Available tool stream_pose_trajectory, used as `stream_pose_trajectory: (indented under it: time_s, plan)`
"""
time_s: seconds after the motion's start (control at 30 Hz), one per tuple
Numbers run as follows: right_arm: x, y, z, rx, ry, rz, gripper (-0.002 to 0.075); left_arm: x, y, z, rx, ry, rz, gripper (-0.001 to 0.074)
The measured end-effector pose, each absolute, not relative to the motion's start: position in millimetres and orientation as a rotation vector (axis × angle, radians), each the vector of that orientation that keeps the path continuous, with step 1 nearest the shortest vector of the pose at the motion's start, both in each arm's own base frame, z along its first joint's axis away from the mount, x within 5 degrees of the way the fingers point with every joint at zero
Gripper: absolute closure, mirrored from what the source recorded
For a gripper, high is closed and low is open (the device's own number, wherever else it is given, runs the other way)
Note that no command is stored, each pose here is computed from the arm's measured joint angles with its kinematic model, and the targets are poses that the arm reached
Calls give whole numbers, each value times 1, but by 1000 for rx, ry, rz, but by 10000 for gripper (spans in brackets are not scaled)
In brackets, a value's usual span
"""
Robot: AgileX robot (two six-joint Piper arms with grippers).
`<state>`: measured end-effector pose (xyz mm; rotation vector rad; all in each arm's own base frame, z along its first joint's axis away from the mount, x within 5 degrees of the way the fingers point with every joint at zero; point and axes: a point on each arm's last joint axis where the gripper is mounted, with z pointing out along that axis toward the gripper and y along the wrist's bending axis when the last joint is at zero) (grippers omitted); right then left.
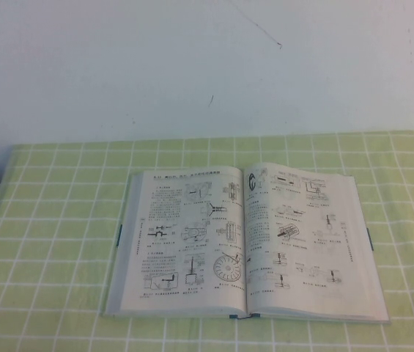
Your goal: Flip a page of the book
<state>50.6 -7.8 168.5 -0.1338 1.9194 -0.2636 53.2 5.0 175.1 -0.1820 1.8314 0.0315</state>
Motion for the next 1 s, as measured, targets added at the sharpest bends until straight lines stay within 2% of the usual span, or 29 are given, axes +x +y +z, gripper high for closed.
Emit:
stream_pose_trajectory:
  time_s: [1.0]
  plan:
    - [51,-8,169,-134,1919,-264,729,53,5,175,-172,1832,37,738]
